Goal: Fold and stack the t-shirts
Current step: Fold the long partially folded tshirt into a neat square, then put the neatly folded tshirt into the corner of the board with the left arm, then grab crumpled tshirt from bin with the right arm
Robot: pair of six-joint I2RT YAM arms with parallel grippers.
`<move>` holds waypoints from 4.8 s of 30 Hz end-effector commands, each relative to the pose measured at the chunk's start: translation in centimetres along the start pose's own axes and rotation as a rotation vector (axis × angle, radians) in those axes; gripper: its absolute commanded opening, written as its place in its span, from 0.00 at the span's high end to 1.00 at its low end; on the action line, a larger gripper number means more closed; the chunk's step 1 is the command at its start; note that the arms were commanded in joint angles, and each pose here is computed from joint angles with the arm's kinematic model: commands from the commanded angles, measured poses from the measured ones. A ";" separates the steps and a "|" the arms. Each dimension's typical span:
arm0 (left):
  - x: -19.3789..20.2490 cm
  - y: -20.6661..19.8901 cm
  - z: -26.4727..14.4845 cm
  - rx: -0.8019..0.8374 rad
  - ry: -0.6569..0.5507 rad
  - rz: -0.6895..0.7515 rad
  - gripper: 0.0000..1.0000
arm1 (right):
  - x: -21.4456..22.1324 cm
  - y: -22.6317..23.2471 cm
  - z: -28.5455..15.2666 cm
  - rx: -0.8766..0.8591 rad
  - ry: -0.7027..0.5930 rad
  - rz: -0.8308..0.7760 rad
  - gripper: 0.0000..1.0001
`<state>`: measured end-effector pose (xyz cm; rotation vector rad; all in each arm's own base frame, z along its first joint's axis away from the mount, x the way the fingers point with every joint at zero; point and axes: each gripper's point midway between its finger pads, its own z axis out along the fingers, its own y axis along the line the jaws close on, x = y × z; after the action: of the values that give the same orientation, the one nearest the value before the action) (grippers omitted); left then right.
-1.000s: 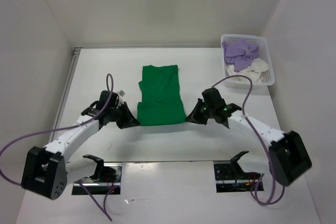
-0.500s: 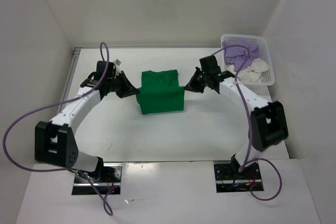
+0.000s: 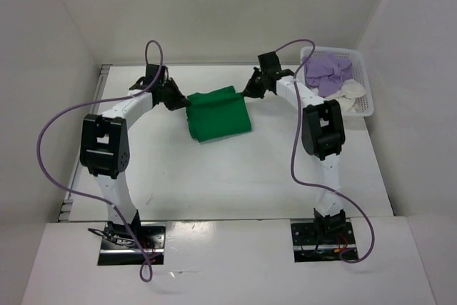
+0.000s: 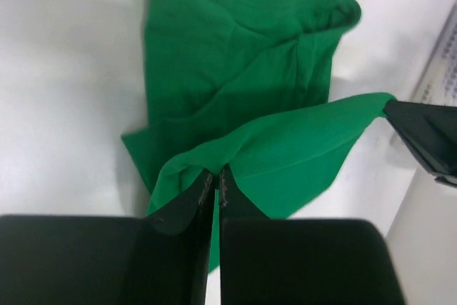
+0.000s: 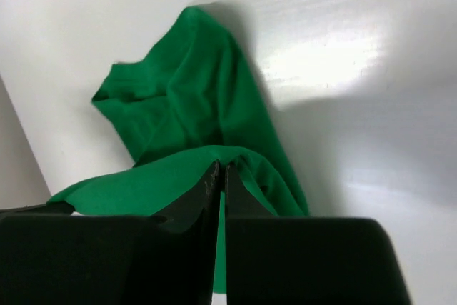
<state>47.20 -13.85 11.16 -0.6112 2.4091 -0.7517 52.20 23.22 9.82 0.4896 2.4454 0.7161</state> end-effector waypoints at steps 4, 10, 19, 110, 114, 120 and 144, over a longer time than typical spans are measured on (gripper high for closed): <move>-6.1 0.5 1.8 -0.026 -0.145 -0.005 0.65 | -5.0 1.4 2.0 -0.039 -0.084 -0.019 0.76; -10.6 -1.4 -1.1 0.036 -0.266 0.013 0.12 | -8.1 5.7 -2.3 -0.124 -0.160 -0.087 0.58; 0.0 3.7 -0.8 0.062 -0.068 0.068 0.21 | -5.1 7.0 -14.7 -0.238 -0.254 -0.104 0.45; 19.3 -7.4 -8.9 0.503 0.551 0.060 0.00 | 21.0 10.6 -22.8 -0.468 0.056 -0.022 0.54; 17.7 -10.1 -10.0 0.660 0.476 0.218 0.00 | 18.1 9.9 -21.8 -0.438 -0.011 -0.011 0.61; 15.2 -11.4 -12.3 0.629 0.299 0.355 0.00 | -1.7 4.3 -23.0 -0.080 -0.367 -0.069 0.84; 15.8 -5.6 -10.3 0.397 0.325 0.350 0.72 | -28.4 -21.0 -16.1 0.445 -0.590 0.192 0.42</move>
<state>30.33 -23.75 15.96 0.0804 2.4707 -1.2741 60.75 -13.02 16.99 0.9840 2.0420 0.0309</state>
